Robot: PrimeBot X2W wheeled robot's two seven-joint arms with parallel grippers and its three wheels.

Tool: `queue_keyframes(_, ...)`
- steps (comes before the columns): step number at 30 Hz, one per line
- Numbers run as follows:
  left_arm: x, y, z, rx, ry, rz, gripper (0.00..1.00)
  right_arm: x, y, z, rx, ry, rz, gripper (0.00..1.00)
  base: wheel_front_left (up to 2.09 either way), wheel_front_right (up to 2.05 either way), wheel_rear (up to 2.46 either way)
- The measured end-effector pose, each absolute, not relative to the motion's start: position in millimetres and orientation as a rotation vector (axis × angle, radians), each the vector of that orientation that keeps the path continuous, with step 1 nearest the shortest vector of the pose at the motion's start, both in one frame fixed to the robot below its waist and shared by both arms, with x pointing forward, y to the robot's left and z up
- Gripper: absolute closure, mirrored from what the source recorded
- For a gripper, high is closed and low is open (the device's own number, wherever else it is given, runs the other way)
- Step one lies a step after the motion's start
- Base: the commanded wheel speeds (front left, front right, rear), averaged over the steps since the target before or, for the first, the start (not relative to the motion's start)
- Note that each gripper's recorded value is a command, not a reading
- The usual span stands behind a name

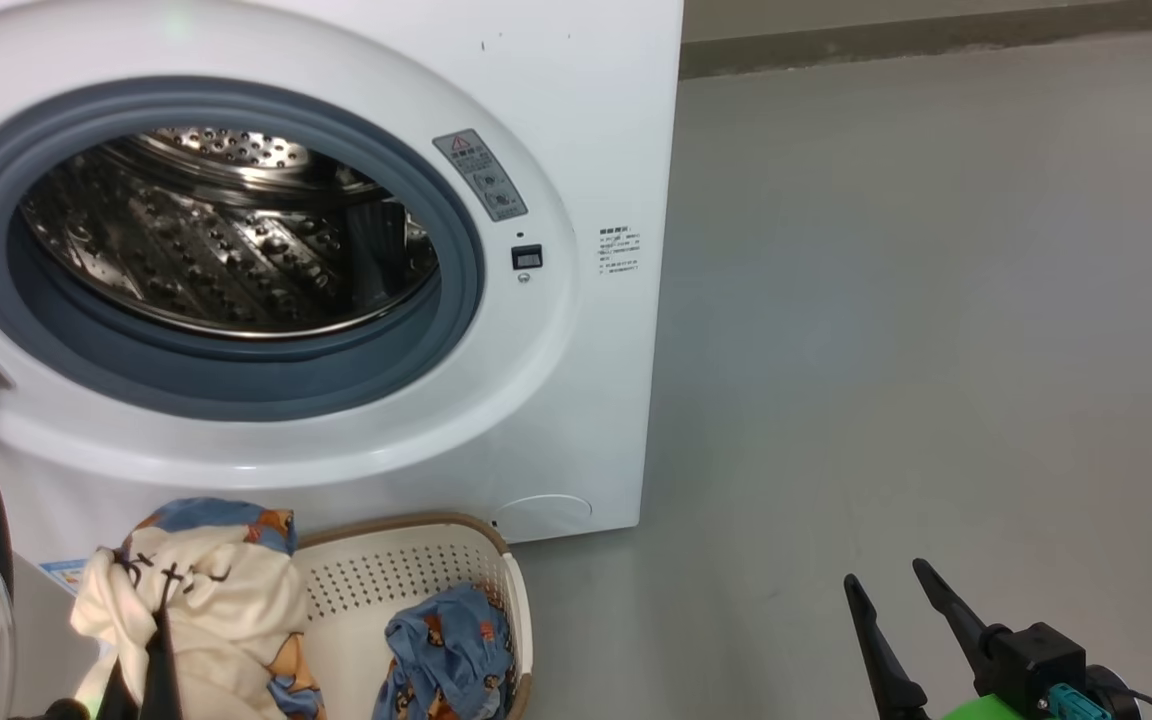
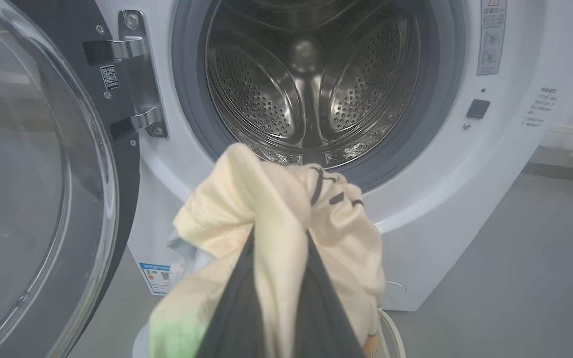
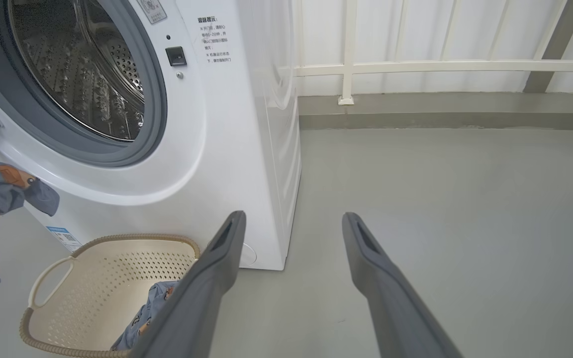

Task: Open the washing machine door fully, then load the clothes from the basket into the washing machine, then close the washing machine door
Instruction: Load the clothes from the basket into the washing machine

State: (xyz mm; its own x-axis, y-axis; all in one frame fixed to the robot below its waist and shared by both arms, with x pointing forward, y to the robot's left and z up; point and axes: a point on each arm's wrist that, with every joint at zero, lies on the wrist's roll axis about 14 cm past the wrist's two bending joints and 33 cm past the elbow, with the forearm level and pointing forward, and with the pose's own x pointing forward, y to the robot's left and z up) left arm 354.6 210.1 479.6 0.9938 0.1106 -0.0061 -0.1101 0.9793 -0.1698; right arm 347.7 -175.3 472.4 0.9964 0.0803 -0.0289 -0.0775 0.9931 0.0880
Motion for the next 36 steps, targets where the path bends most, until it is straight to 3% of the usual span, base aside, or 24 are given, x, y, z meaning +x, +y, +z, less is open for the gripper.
queue_keyframes(10, 395, 201, 497, -0.181, -0.058, 0.079, 1.00, 351, -176, 458, 0.093, 0.077, 0.071, 0.00, 0.00, 0.00, 0.00)
queue_keyframes(36, 586, 170, 534, -0.083, -0.178, -0.102, 1.00, 383, -199, 425, 0.085, 0.168, -0.008, 0.00, 0.00, 0.00, 0.00)
